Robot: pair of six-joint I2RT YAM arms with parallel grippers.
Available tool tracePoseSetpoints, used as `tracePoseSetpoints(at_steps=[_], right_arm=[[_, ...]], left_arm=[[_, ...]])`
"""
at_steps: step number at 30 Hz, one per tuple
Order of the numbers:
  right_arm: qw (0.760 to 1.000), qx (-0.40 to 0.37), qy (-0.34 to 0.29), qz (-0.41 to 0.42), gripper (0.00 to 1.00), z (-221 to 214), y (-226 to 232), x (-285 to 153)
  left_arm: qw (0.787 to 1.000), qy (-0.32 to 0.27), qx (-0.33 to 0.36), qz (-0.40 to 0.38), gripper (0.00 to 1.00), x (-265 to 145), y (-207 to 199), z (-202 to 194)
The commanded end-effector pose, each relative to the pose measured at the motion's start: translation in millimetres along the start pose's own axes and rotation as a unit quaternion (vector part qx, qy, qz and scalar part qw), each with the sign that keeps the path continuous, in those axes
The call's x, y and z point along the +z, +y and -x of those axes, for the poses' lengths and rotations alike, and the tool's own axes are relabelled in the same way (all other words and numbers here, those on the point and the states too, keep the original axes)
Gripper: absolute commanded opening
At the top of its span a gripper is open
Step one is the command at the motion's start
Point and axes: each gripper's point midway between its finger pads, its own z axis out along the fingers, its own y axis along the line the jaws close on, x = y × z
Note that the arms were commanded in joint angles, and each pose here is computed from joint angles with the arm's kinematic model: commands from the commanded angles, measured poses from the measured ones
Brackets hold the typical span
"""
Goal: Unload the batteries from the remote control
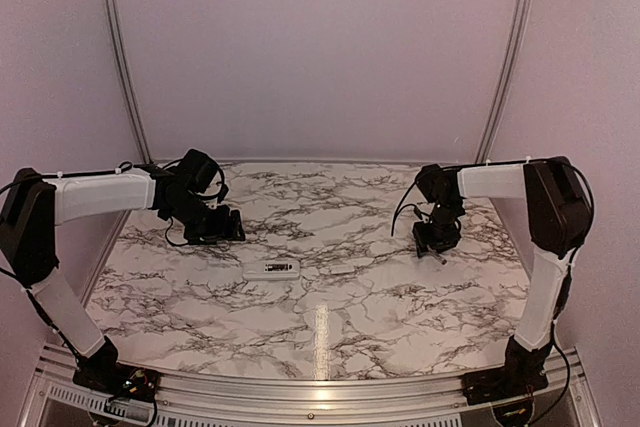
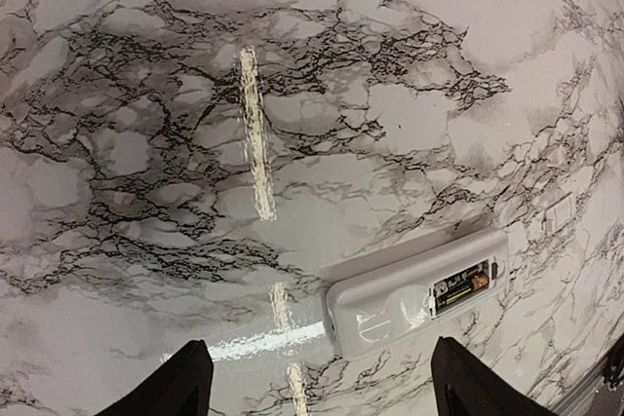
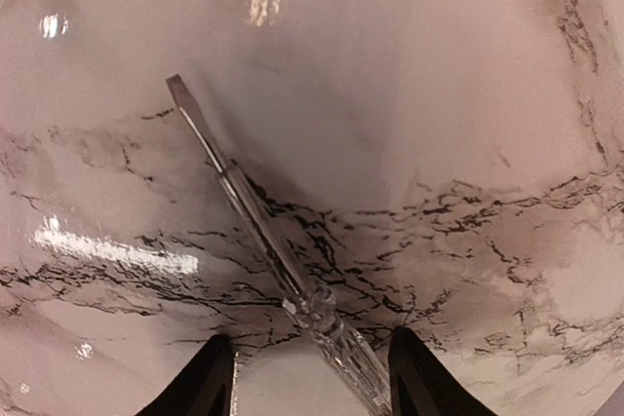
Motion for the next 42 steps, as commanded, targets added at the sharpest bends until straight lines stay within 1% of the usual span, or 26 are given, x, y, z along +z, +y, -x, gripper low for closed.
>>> tracePoseSetpoints(at_steps=[1, 3, 8, 11, 13, 19, 23, 31, 37, 40, 42], right_arm=[[1.0, -0.005, 0.003, 0.015, 0.48, 4, 5, 9], [1.0, -0.005, 0.002, 0.023, 0.45, 5, 7, 9], [1.0, -0.006, 0.006, 0.026, 0.3, 4, 9, 11], [1.0, -0.006, 0.007, 0.027, 0.25, 2, 9, 12], [0.999, -0.005, 0.012, 0.042, 0.2, -1, 14, 13], [0.999, -0.004, 0.011, 0.052, 0.01, -5, 16, 12], [0.998, -0.003, 0.006, 0.058, 0.0, -3, 18, 8], [0.996, -0.009, -0.023, 0.083, 0.0, 8, 32, -13], [0.992, -0.04, -0.06, 0.103, 0.0, 25, 61, -47], [0.985, -0.066, -0.083, 0.139, 0.0, 32, 85, -70], [0.976, -0.088, -0.103, 0.173, 0.0, 35, 106, -89]], left_arm=[[1.0, -0.012, -0.002, 0.001, 0.81, -11, -2, 9], [1.0, -0.011, -0.002, -0.001, 0.81, -11, -4, 9], [1.0, -0.01, 0.001, -0.005, 0.8, -9, -6, 13], [1.0, -0.012, 0.005, -0.01, 0.79, -10, -9, 15], [1.0, -0.013, 0.007, -0.013, 0.79, -11, -11, 15], [0.999, -0.016, 0.014, -0.026, 0.78, -14, -16, 17], [0.999, -0.017, 0.026, -0.038, 0.75, -16, -22, 20], [0.996, -0.026, 0.044, -0.075, 0.74, -28, -37, 23], [0.987, -0.036, 0.064, -0.143, 0.73, -46, -62, 26], [0.979, -0.037, 0.075, -0.185, 0.72, -57, -79, 28], [0.972, -0.041, 0.082, -0.214, 0.71, -67, -90, 29]])
